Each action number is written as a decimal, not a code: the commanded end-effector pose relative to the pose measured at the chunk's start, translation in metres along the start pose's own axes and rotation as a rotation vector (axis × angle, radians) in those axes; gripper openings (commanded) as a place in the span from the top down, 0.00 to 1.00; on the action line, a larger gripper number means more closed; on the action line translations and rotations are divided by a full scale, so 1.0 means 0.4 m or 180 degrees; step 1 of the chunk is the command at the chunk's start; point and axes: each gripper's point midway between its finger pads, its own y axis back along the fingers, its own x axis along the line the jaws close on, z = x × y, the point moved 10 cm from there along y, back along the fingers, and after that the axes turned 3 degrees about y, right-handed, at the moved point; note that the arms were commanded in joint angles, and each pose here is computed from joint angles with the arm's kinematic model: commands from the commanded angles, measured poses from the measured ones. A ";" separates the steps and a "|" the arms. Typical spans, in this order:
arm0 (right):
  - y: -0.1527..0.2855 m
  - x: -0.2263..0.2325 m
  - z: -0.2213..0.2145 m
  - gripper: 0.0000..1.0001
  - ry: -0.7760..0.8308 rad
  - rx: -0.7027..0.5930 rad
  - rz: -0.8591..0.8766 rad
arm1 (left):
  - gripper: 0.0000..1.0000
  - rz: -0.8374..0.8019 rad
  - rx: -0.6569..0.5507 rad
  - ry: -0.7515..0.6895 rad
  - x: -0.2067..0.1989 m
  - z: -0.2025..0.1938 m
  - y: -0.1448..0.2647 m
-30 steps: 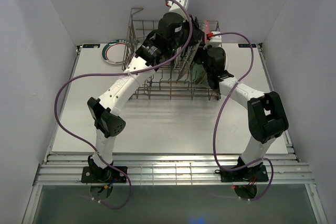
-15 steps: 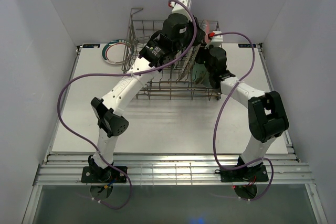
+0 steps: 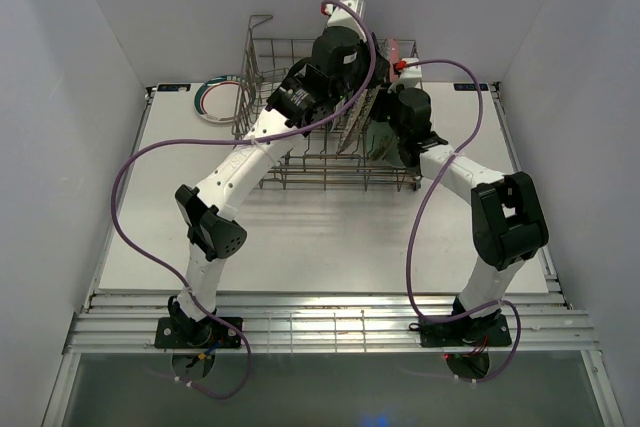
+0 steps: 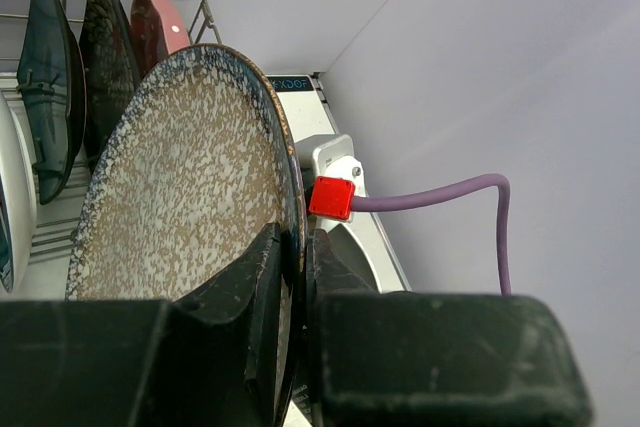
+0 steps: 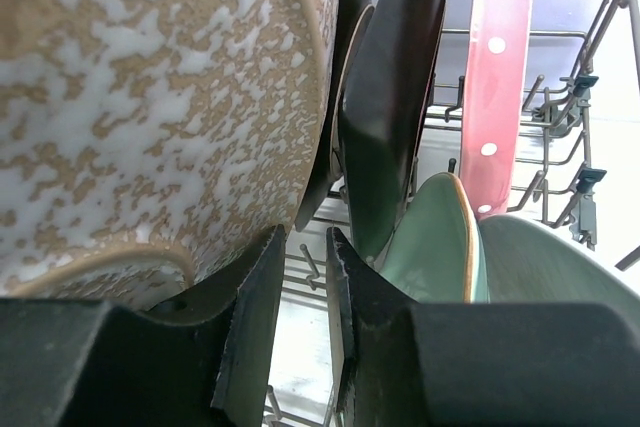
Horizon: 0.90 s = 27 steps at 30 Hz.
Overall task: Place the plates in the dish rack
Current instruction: Insert the plate into the dish rack.
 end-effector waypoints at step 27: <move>-0.011 0.088 0.054 0.70 0.0025 -0.0342 0.0581 | 1.00 -0.0759 -0.0305 0.0584 -0.115 0.106 0.099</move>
